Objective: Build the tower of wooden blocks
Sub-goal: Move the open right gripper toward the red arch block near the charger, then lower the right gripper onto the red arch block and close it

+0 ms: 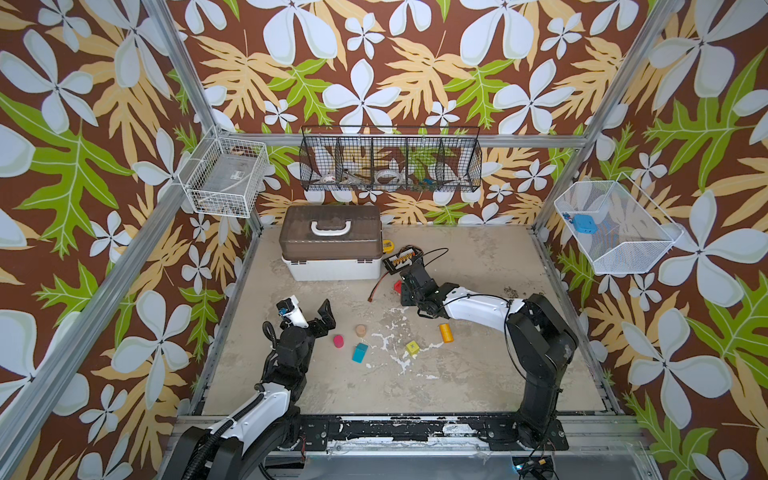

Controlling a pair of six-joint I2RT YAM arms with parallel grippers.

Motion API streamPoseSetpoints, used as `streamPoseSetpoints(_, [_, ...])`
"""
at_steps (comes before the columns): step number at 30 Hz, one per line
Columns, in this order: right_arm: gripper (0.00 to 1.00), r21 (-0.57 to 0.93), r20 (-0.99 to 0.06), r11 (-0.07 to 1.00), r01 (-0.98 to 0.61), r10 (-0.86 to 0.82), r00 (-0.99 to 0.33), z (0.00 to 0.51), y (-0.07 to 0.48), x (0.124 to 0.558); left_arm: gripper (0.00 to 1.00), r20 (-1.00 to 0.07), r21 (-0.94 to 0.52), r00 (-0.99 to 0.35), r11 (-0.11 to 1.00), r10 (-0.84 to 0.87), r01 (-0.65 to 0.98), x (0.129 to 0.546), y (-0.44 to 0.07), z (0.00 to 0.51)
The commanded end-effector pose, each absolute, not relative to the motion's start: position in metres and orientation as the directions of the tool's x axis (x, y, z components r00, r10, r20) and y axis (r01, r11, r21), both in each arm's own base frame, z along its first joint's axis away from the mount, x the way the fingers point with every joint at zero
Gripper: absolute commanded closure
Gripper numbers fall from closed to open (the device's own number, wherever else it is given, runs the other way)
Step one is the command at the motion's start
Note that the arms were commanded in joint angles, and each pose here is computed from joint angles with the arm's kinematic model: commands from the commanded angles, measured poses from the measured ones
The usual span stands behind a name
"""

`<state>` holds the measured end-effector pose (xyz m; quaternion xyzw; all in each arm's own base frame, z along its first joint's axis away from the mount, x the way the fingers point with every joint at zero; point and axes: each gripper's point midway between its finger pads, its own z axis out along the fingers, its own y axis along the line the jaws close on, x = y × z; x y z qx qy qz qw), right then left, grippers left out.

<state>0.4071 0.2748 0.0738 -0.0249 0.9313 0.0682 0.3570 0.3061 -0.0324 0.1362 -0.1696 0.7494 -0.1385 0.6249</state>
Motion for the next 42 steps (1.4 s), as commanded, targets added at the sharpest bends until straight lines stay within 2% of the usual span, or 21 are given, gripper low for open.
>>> streamPoseSetpoints(1, [0.46, 0.075, -0.661, 0.994, -0.080, -0.010, -0.750, 0.067, 0.275, 0.412, 0.02, -0.892, -0.429, -0.128, 0.901, -0.434, -0.063, 0.308, -0.033, 0.147])
streamPoseSetpoints(19, [0.52, 0.052, -0.657, 0.998, -0.025, 0.015, -0.754, 0.052, 0.265, 0.433, 0.01, -0.892, -0.428, -0.133, 0.902, -0.431, -0.054, 0.309, -0.035, 0.147])
streamPoseSetpoints(27, [0.64, 0.067, -0.641, 0.997, -0.040, 0.012, -0.767, 0.047, 0.267, 0.432, 0.01, -0.893, -0.428, -0.130, 0.902, -0.432, -0.055, 0.309, -0.035, 0.147])
streamPoseSetpoints(33, [0.68, 0.108, -0.638, 0.993, -0.053, 0.029, -0.770, 0.043, 0.271, 0.428, 0.01, -0.893, -0.426, -0.134, 0.903, -0.429, -0.051, 0.310, -0.036, 0.147])
streamPoseSetpoints(42, [0.77, 0.091, -0.636, 0.994, -0.053, 0.017, -0.771, 0.040, 0.270, 0.429, 0.01, -0.893, -0.426, -0.139, 0.903, -0.429, -0.051, 0.310, -0.036, 0.146])
